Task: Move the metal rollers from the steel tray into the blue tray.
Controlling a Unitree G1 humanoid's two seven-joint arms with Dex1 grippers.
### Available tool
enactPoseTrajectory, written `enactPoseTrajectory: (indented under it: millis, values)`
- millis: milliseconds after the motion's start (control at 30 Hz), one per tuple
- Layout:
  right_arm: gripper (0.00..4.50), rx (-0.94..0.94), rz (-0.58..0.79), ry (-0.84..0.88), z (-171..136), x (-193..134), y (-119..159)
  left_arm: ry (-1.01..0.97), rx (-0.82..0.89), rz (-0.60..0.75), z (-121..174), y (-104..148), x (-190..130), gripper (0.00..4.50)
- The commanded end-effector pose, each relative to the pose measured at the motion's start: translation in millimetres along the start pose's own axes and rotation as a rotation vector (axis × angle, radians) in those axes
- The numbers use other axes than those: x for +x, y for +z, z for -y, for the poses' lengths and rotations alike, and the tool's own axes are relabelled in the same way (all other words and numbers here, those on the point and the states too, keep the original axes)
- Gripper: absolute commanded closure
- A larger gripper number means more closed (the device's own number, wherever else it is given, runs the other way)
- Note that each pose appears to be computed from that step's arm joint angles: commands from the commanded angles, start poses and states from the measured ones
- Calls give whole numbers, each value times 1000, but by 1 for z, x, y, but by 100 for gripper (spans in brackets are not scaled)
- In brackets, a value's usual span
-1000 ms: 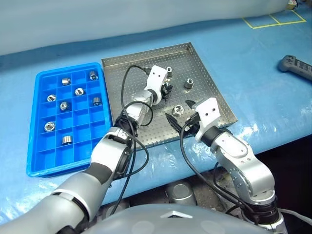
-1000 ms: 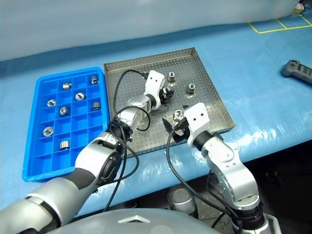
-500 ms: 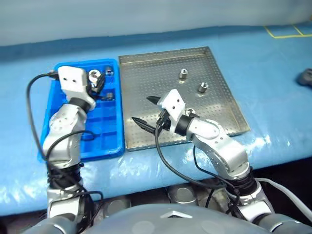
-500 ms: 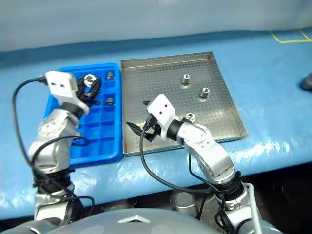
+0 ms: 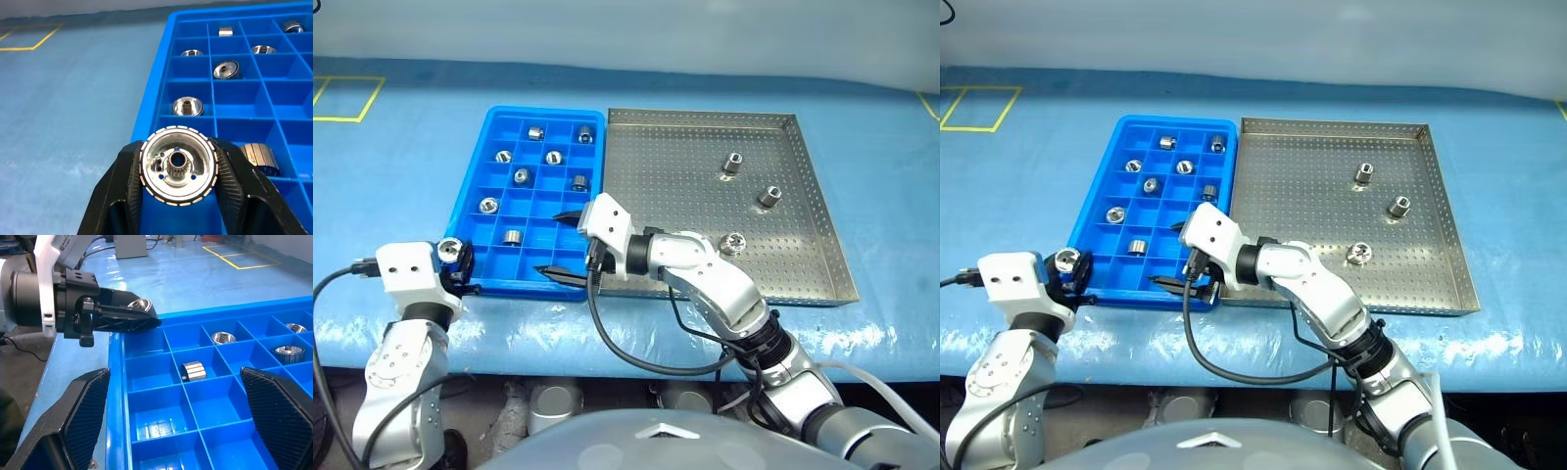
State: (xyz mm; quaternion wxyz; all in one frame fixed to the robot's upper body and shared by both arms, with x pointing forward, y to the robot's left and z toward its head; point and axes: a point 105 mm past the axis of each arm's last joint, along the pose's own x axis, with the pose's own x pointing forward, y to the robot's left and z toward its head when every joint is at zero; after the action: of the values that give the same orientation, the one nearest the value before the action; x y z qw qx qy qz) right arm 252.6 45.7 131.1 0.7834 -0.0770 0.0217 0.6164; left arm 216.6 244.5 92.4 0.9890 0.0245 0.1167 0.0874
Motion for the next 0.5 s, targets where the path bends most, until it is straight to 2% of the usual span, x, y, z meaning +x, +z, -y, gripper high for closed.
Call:
enactPoseTrajectory:
  millis: [33, 167, 200, 400, 433, 500]
  values:
    - [0, -17, 33, 4, -2, -2, 7, 36, 17, 7, -2, 1, -2, 280]
    - [0, 11, 33, -28, 0, -10, 5, 51, -25, -12, -2, -5, -2, 280]
    - [0, 16, 29, -38, 0, -13, 3, 40, -39, -5, 1, -3, -1, 208]
    - [0, 53, 12, -164, 12, -35, -2, -124, -156, 115, 32, 22, 10, 24]
    - [0, 54, 11, -194, 16, -39, -2, -156, -165, 129, 37, 26, 12, 5]
    - [0, 62, 9, -292, 28, -52, -2, -236, -171, 162, 52, 34, 15, 5]
